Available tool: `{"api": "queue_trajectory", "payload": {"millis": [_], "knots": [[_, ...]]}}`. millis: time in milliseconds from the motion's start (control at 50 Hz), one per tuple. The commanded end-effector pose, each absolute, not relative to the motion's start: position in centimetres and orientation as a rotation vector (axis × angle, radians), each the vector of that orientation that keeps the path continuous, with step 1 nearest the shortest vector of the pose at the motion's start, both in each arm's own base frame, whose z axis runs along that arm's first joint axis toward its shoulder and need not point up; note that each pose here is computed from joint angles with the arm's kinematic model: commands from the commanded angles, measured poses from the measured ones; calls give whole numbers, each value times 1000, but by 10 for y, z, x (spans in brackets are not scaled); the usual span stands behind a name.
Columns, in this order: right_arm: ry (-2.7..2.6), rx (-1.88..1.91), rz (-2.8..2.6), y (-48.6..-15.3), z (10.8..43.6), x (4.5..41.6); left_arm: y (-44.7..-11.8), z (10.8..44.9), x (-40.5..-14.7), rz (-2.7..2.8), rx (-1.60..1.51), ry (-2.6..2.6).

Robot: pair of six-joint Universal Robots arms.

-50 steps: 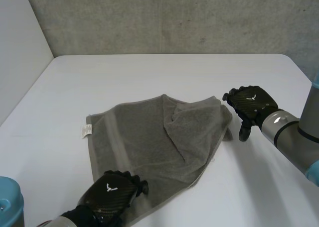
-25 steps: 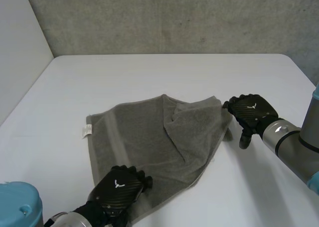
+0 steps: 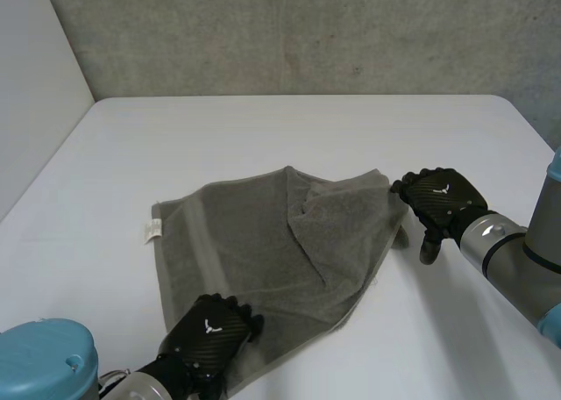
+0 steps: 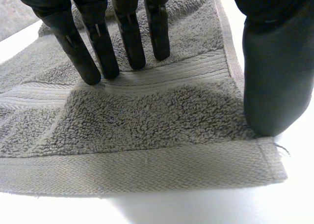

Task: Fold the towel.

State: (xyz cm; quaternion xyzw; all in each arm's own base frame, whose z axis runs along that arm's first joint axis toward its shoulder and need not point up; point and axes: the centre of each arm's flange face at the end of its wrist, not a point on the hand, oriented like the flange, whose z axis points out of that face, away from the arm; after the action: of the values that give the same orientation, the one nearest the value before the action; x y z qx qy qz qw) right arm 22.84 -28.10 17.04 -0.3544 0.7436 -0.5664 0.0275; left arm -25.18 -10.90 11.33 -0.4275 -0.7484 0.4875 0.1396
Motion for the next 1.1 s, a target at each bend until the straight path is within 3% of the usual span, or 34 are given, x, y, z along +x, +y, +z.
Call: {"api": "queue_trajectory", "payload": {"millis": [20,720,1100], "knots": [[2294,-1097,-1745,-280,169,229,-113,111,-254,1428,-1229,-2160],[2301,-1145,-1745,-278,167,228,-136,133,-260,1611,-1144,-2124],[2371,-990,-1769,-304,167,213,-154,164,-255,1788,-1037,-2062]]}}
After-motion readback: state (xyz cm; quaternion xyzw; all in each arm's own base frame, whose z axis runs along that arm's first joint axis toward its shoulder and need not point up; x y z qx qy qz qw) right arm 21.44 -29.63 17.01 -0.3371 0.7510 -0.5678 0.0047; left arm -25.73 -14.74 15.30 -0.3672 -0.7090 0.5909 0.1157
